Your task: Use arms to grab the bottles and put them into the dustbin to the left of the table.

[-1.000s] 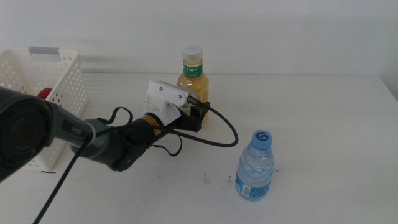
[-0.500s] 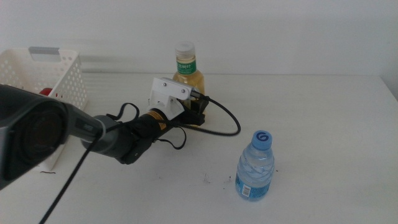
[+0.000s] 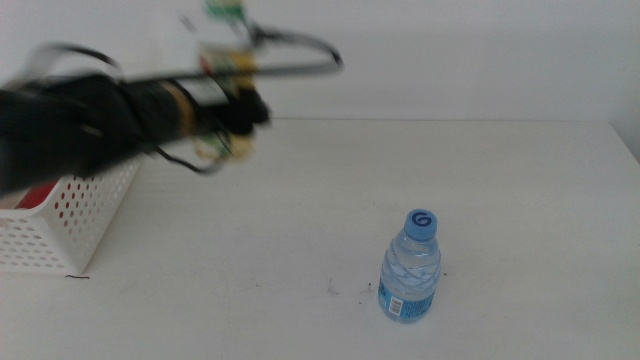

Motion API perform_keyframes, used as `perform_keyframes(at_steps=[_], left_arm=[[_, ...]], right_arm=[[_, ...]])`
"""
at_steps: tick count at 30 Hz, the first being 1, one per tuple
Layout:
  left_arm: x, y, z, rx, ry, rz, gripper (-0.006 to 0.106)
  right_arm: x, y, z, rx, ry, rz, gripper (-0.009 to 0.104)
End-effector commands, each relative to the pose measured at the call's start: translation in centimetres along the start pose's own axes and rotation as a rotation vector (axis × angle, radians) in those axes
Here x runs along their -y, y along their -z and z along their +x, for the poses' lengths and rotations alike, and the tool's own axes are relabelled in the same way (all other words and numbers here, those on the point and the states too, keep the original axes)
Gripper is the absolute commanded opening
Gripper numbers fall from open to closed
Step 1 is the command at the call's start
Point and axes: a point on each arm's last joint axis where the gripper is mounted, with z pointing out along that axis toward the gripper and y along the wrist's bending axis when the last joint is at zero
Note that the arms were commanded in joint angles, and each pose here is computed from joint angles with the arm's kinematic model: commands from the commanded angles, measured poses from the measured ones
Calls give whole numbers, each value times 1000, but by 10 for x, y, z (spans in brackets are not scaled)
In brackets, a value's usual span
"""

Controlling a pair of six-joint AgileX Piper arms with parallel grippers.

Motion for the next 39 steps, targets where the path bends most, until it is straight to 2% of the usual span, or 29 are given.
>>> perform_keyframes(at_steps=[1, 7, 14, 17, 18, 19, 20, 21, 23, 29, 31, 33, 36, 39], left_arm=[[-2, 42, -29, 99, 9, -36, -2], [-10, 85, -50, 152, -114, -108, -2], [-11, 100, -62, 181, -110, -128, -2], [-12, 106, -66, 118, -57, -144, -2], [-13, 110, -70, 83, -28, -137, -2], [-14, 114, -72, -2, -86, -113, -2], [-15, 118, -77, -50, -71, -52, -2], [-19, 118, -79, -98, -133, 2, -2], [-42, 122, -93, -152, -133, 46, -2], [-123, 133, -111, -327, -23, -99, -2], [-147, 128, -107, -420, 1, -111, -2], [-168, 118, -108, -430, 16, -137, -2], [-205, 103, -92, -510, 57, -216, -2], [-227, 84, -75, -563, 103, -203, -2]], right_arm=[[0, 0, 1, 10, 4, 9, 93], [0, 0, 1, 10, 4, 9, 93], [0, 0, 1, 10, 4, 9, 93], [0, 0, 1, 10, 4, 9, 93], [0, 0, 1, 10, 4, 9, 93], [0, 0, 1, 10, 4, 9, 93], [0, 0, 1, 10, 4, 9, 93], [0, 0, 1, 10, 4, 9, 93], [0, 0, 1, 10, 4, 9, 93], [0, 0, 1, 10, 4, 9, 93], [0, 0, 1, 10, 4, 9, 93], [0, 0, 1, 10, 4, 9, 93], [0, 0, 1, 10, 4, 9, 93], [0, 0, 1, 10, 4, 9, 93]])
